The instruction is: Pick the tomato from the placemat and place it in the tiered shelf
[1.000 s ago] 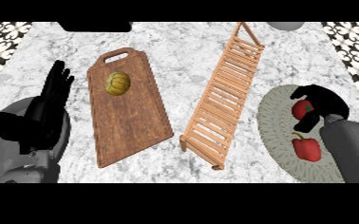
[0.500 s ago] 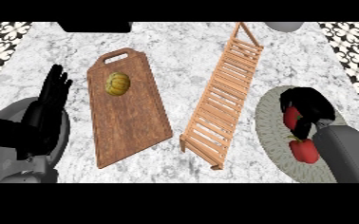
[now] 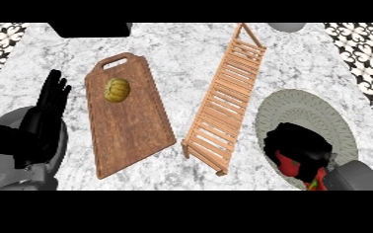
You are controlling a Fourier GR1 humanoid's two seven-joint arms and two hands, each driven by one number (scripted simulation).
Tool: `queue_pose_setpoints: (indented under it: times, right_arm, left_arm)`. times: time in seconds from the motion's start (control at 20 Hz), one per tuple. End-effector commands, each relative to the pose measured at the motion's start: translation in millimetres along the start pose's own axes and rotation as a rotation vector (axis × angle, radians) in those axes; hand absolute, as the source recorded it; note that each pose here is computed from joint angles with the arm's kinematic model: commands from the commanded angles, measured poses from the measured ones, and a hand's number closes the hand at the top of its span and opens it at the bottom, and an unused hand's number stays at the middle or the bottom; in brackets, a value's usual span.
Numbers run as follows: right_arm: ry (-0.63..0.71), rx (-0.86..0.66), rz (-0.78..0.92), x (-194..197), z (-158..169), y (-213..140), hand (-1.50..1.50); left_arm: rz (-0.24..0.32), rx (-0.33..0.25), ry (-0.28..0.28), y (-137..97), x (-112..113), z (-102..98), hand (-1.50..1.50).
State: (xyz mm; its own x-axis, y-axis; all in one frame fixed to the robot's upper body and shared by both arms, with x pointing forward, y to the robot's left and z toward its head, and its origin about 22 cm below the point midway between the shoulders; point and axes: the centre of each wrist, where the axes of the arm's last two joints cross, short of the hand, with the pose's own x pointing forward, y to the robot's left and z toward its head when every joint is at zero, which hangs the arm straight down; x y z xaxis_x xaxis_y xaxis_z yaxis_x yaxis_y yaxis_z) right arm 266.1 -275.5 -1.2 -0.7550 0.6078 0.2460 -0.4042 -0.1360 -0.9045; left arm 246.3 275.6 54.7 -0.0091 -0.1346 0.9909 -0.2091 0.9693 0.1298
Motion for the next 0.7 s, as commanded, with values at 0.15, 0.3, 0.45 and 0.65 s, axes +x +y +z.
queue_pose_setpoints:
  times: [0.15, 0.3, 0.45, 0.65]
  right_arm:
    - [-0.240, -0.147, -0.233, 25.8, 64.4, -31.8, 1.50]
    - [-0.266, -0.246, -0.325, 26.6, 91.5, -62.5, 1.50]
    - [-0.180, -0.355, -0.359, 23.9, 124.1, -98.0, 1.50]
    - [-0.114, -0.451, -0.369, 35.4, 161.1, -138.2, 1.50]
  left_arm:
    - [-0.019, 0.049, 0.007, 9.6, -6.9, 1.8, 0.00]
    - [0.004, 0.046, 0.009, 6.5, 1.8, -4.6, 0.00]
    - [-0.008, 0.037, -0.007, 10.2, 6.1, 3.7, 0.00]
    - [-0.010, 0.031, -0.018, 16.4, 2.3, -0.1, 0.00]
